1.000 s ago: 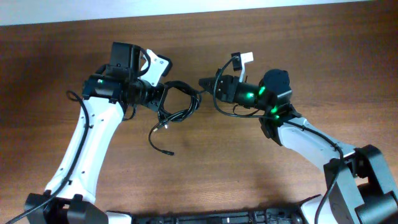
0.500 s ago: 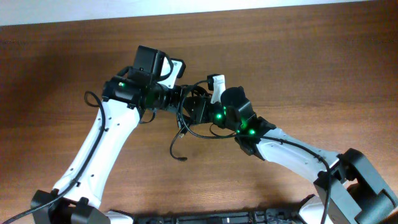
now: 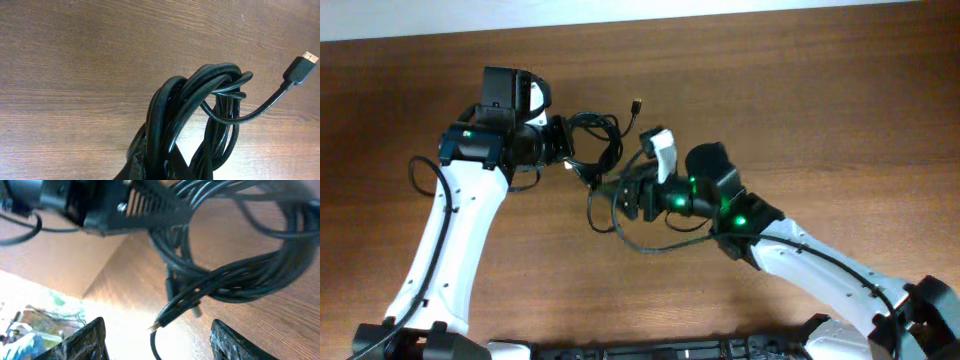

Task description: Untangle cables

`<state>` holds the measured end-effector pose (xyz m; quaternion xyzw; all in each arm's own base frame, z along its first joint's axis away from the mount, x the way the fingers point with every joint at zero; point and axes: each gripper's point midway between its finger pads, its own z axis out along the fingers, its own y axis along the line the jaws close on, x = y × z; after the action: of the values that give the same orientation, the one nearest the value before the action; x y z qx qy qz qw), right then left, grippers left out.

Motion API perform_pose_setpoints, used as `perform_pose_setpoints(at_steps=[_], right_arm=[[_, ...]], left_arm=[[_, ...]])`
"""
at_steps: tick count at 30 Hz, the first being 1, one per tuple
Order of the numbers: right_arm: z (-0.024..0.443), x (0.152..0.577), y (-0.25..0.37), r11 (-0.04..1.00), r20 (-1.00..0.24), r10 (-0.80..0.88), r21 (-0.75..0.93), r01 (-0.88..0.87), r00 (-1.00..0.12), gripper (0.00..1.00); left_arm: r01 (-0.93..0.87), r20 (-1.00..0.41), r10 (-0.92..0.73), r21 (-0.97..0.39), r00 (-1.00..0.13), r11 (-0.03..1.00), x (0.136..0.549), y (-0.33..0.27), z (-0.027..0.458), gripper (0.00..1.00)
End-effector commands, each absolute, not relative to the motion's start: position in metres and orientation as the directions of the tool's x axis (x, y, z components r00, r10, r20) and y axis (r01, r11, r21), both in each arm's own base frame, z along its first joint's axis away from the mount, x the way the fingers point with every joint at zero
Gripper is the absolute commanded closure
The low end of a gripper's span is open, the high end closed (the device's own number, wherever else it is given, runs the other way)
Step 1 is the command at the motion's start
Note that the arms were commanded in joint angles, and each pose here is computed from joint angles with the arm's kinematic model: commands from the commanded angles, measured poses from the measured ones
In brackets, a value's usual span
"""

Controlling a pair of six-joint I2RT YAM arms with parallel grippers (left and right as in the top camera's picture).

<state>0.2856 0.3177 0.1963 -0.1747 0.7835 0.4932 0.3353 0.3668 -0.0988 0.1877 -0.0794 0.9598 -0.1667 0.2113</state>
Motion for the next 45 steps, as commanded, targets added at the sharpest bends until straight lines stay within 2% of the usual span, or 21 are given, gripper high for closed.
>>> perform_pose_setpoints(at_steps=[1,3,8,10,11,14,19,20,23,25,26,27,29,34,37,40,42,44,45], right_arm=[[0.192,0.278,0.328,0.465,-0.729,0.027,0.615,-0.637,-0.684,0.34],[0.192,0.273,0.333,0.453,-0.729,0.015,0.615,-0.645,-0.685,0.34],[0.189,0.269,0.336,0.449,-0.705,0.013,0.638,-0.626,-0.709,0.34],[0.182,0.273,0.333,0.483,-0.700,0.017,0.631,-0.607,-0.714,0.36],[0.177,0.279,0.330,0.522,-0.699,0.030,0.621,-0.585,-0.714,0.42],[0.172,0.282,0.331,0.527,-0.698,0.031,0.620,-0.582,-0.716,0.58],[0.171,0.281,0.331,0.526,-0.695,0.028,0.622,-0.580,-0.719,0.94],[0.171,0.282,0.330,0.523,-0.693,0.028,0.624,-0.580,-0.720,0.96],[0.181,0.281,0.322,0.457,-0.656,0.034,0.681,-0.572,-0.754,0.96],[0.206,0.284,0.307,0.321,-0.587,0.067,0.778,-0.539,-0.807,0.96],[0.212,0.290,0.301,0.300,-0.556,0.097,0.807,-0.509,-0.825,0.96],[0.216,0.296,0.295,0.296,-0.548,0.125,0.816,-0.496,-0.827,0.96],[0.216,0.315,0.287,0.356,-0.569,0.198,0.801,-0.482,-0.798,0.96],[0.190,0.331,0.282,0.438,-0.541,0.237,0.801,-0.409,-0.807,0.96],[0.162,0.343,0.270,0.537,-0.508,0.281,0.786,-0.306,-0.814,0.96],[0.152,0.347,0.268,0.559,-0.501,0.290,0.780,-0.280,-0.815,0.95],[0.151,0.352,0.265,0.577,-0.511,0.310,0.771,-0.269,-0.802,0.88],[0.158,0.355,0.266,0.566,-0.529,0.317,0.771,-0.290,-0.787,0.73],[0.160,0.356,0.266,0.563,-0.534,0.319,0.771,-0.296,-0.783,0.69]], left_arm=[[-0.162,-0.413,-0.313,-0.361,-0.856,0.918,0.370,-0.090,0.205,1.00],[-0.261,-0.386,-0.410,-0.383,-0.826,0.886,0.372,-0.085,0.204,1.00],[-0.298,-0.364,-0.451,-0.403,-0.815,0.865,0.371,-0.088,0.204,1.00],[-0.337,-0.335,-0.494,-0.428,-0.802,0.839,0.370,-0.092,0.204,1.00],[-0.328,-0.333,-0.485,-0.431,-0.808,0.841,0.368,-0.097,0.204,1.00],[-0.292,-0.333,-0.450,-0.430,-0.829,0.855,0.364,-0.112,0.204,1.00],[-0.269,-0.377,-0.413,-0.380,-0.829,0.885,0.363,-0.116,0.203,1.00],[-0.243,-0.404,-0.379,-0.349,-0.833,0.905,0.364,-0.112,0.203,1.00],[-0.103,-0.459,-0.221,-0.269,-0.860,0.958,0.365,-0.111,0.203,1.00],[-0.034,-0.480,-0.145,-0.232,-0.865,0.972,0.365,-0.111,0.203,1.00],[-0.028,-0.480,-0.139,-0.232,-0.866,0.972,0.365,-0.112,0.203,1.00],[0.053,-0.482,-0.070,-0.237,-0.873,0.970,0.362,-0.120,0.203,1.00],[0.286,-0.493,0.117,-0.283,-0.862,0.915,0.348,-0.155,0.207,1.00],[0.382,-0.501,0.177,-0.341,-0.847,0.859,0.335,-0.188,0.213,1.00],[0.381,-0.501,0.177,-0.341,-0.847,0.859,0.334,-0.187,0.213,1.00],[0.431,-0.520,0.200,-0.372,-0.831,0.822,0.327,-0.195,0.222,1.00],[0.545,-0.548,0.278,-0.415,-0.789,0.729,0.315,-0.211,0.230,1.00],[0.545,-0.550,0.279,-0.411,-0.788,0.731,0.316,-0.211,0.230,1.00],[0.541,-0.550,0.278,-0.401,-0.788,0.739,0.317,-0.209,0.229,1.00]])
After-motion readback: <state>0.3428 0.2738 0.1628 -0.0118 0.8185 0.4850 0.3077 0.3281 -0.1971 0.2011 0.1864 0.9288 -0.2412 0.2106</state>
